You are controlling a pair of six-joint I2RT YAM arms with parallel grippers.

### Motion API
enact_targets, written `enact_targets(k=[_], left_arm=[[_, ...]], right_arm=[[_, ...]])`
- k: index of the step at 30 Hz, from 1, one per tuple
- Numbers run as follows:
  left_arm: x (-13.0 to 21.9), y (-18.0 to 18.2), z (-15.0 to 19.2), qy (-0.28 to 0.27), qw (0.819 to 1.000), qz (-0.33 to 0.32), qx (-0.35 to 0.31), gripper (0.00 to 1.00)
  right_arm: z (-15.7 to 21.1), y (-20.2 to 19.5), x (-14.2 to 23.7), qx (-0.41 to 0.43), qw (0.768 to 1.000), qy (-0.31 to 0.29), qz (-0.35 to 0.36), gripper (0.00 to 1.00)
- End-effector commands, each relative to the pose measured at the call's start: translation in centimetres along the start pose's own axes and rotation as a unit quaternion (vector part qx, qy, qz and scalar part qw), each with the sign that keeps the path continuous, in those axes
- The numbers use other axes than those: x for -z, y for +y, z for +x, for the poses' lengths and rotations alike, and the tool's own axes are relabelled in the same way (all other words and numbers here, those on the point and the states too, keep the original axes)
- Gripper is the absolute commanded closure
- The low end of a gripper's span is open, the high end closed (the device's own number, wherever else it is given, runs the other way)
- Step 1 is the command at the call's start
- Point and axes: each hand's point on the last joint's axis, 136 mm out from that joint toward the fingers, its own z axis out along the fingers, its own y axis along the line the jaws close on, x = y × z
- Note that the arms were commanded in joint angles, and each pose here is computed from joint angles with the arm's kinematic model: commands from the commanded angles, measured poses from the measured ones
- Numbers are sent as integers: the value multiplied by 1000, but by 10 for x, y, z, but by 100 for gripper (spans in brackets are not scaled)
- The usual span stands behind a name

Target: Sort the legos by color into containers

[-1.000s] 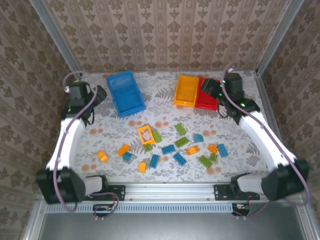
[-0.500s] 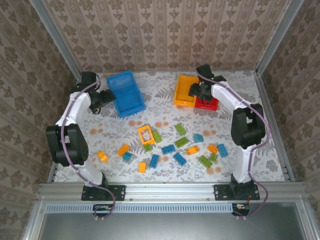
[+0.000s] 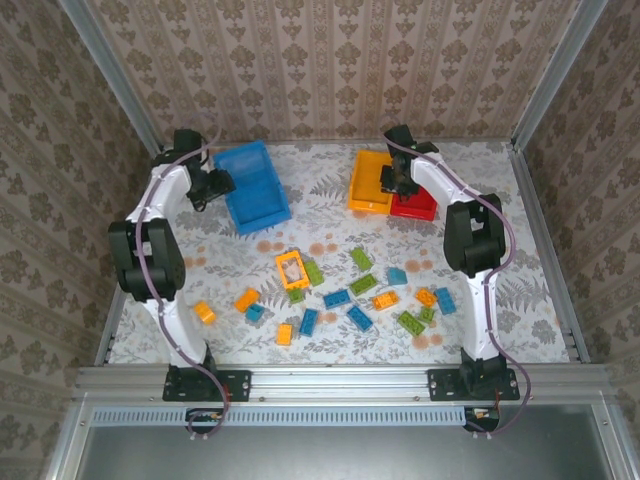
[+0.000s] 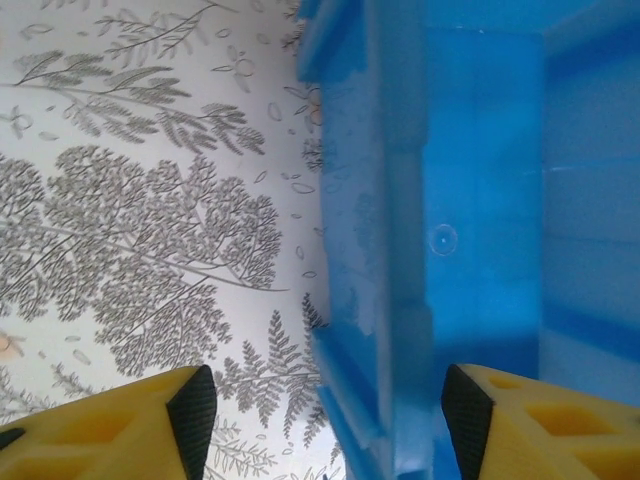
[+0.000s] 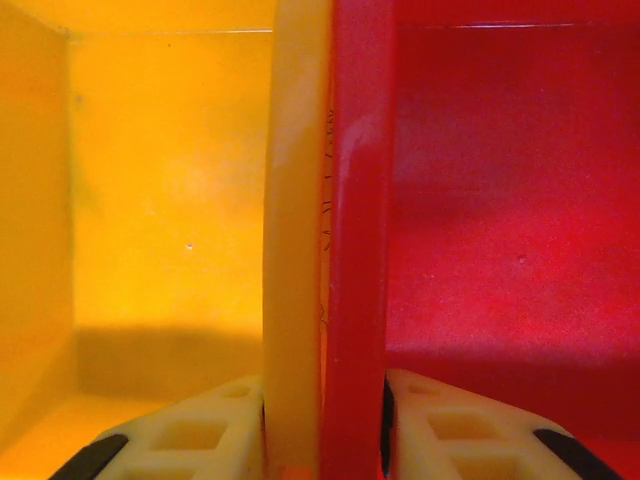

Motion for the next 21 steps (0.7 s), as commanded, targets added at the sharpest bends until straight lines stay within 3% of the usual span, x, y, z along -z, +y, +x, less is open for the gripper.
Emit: enact_targets(k=[1, 4, 8, 14, 21], left_arm=[[-13, -5, 7, 28, 998, -15, -50, 41], [-23, -14, 11, 46, 996, -7, -75, 59], [-30, -22, 20, 59, 992, -19, -114, 76], [-29, -53, 34, 57, 984, -6, -168, 87], [-27, -88, 53, 56, 973, -4, -225, 92]], right_arm=[[-1, 0, 4, 23, 1000, 4, 13, 71], [2, 7, 7, 39, 999, 3, 10, 75], [9, 22, 12, 56, 998, 3, 2, 77], [30, 54, 20, 77, 997, 8, -22, 78], [54, 83, 30, 74, 996, 11, -44, 79]])
